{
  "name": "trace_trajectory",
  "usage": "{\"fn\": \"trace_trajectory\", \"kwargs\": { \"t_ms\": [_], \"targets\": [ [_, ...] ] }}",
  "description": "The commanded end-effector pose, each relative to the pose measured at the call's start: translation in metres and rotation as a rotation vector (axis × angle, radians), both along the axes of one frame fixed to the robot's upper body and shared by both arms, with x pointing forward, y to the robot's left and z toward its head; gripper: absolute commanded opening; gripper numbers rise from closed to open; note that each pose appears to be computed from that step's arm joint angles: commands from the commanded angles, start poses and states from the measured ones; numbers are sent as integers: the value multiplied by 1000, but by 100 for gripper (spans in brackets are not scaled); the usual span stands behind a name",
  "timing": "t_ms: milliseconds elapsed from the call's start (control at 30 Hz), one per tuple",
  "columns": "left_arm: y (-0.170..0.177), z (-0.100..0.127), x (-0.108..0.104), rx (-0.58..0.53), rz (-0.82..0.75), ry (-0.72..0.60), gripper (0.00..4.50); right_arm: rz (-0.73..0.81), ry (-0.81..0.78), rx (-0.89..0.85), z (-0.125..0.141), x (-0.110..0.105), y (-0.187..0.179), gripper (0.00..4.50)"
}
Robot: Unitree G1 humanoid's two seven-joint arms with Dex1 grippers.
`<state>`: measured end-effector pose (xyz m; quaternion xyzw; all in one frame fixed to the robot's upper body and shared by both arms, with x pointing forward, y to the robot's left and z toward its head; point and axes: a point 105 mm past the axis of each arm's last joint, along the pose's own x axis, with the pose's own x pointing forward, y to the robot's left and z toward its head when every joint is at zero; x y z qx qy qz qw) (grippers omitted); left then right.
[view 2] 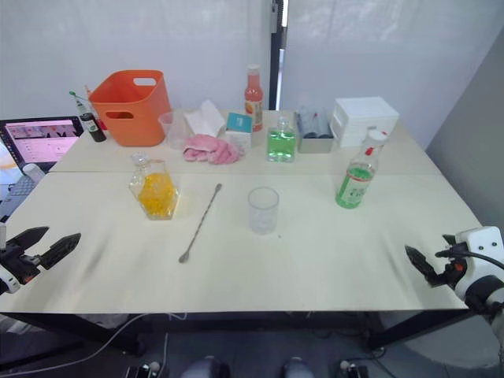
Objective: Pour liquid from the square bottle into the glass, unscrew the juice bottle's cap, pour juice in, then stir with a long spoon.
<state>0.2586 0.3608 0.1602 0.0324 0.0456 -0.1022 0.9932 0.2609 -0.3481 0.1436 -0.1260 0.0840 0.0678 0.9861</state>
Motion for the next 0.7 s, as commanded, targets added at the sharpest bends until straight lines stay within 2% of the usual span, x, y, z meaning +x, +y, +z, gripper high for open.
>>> {"fn": "trace_trajectory", "kwargs": {
  "t_ms": [33, 200, 300, 467, 567, 700],
  "targets": [
    [-3, 12, 1, 33, -4, -31, 450, 19, -70, 23, 13, 5, 4, 447],
    [-16, 4, -4, -83, 25, -45, 450, 160, -147, 131, 35, 24, 34, 447],
    [-36, 1, -3, -172, 41, -77, 450, 315, -158, 147, 52, 34, 63, 447],
    [-76, -8, 5, -262, 88, -99, 450, 592, -139, 174, 74, 43, 111, 447],
    [-97, -13, 12, -256, 92, -85, 450, 766, -109, 164, 83, 42, 138, 447],
    [-99, -10, 24, -208, 162, -97, 450, 925, -73, 107, 88, 38, 158, 447]
  ]
}}
